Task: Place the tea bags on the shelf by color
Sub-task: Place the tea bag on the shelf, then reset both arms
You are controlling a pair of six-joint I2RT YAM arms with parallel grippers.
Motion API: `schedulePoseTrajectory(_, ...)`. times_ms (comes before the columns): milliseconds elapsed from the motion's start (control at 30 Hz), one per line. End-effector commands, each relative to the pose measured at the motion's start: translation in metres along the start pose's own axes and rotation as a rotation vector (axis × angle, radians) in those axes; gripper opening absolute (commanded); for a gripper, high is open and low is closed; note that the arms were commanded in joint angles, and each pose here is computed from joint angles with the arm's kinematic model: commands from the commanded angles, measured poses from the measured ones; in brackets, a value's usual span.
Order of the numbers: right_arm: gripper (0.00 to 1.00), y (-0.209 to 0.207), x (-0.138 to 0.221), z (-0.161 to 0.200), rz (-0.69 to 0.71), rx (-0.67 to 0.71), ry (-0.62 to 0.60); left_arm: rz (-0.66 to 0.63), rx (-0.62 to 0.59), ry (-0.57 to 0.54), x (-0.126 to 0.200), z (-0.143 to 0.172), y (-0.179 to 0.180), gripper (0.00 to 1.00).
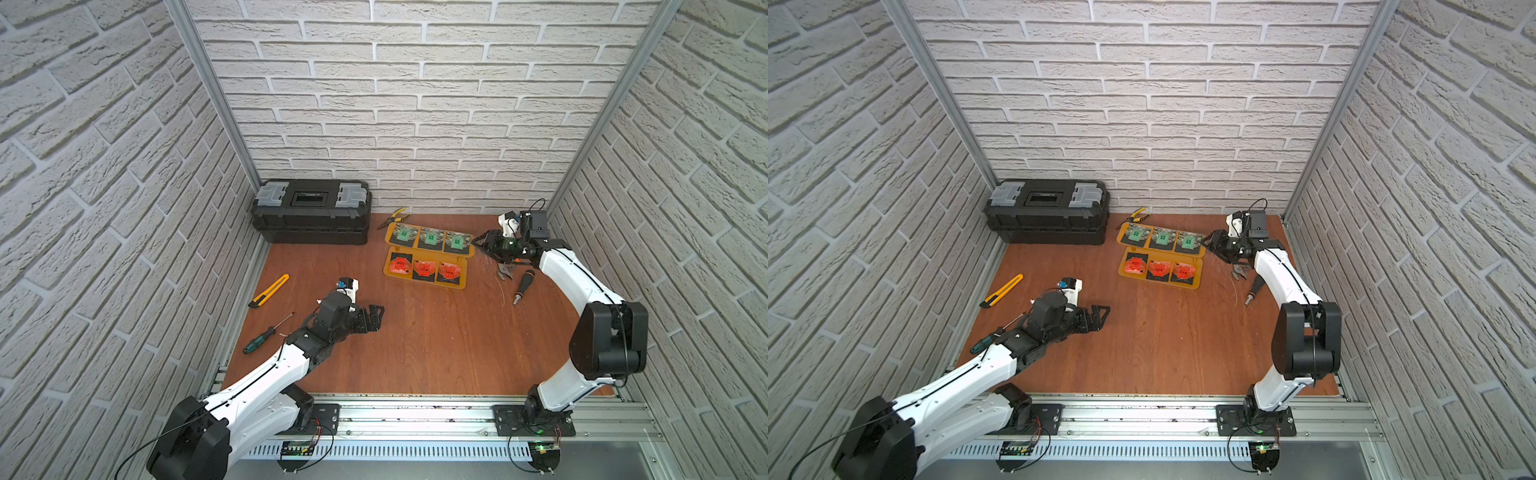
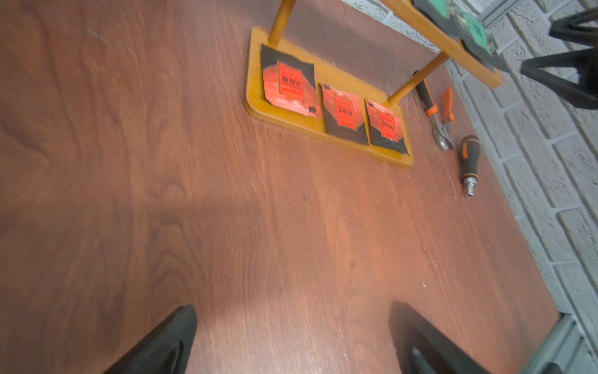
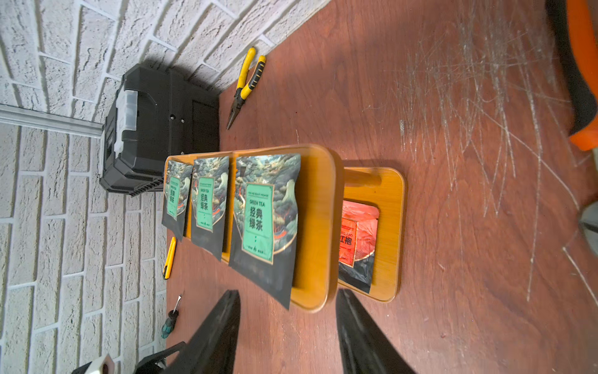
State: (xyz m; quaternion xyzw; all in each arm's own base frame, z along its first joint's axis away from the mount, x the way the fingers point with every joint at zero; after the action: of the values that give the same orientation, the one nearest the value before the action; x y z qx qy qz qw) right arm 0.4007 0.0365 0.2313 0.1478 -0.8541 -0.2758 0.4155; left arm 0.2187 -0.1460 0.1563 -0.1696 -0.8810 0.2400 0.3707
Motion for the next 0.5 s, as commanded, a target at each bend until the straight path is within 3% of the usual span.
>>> schedulePoseTrajectory(0,0.55,0.007,0.021,0.009,0.003,0.065,-0.043,-0.076,-0.084,-0.089,0.013,-0.019,0.0,0.98)
schedulePoseTrajectory(67,0.58,0.008,0.029,0.022,0.003,0.082,-0.049,-0.125,-0.118,-0.135,0.019,-0.028,0.003,0.99)
schedulePoseTrajectory(300,0.86,0.003,0.047,0.07,0.008,0.126,-0.076,-0.214,-0.268,-0.32,0.034,-0.051,0.008,0.99)
schedulePoseTrajectory(467,0.92,-0.002,0.058,0.103,0.031,0.171,-0.101,-0.326,-0.349,-0.445,0.045,-0.064,0.02,0.98)
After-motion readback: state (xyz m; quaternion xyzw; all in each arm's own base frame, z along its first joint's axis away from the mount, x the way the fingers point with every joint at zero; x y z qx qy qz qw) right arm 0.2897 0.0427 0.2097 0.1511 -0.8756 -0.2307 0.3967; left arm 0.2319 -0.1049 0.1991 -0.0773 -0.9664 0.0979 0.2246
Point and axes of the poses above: each gripper's point midway between its finger pads, its own x axis back along the fingers, its own y axis along the line the jaws close on, z = x × y, the point moved 6 cm from there along x, back along the fingers, and after that the axes turned 10 degrees about x, right-handed, at the moved point
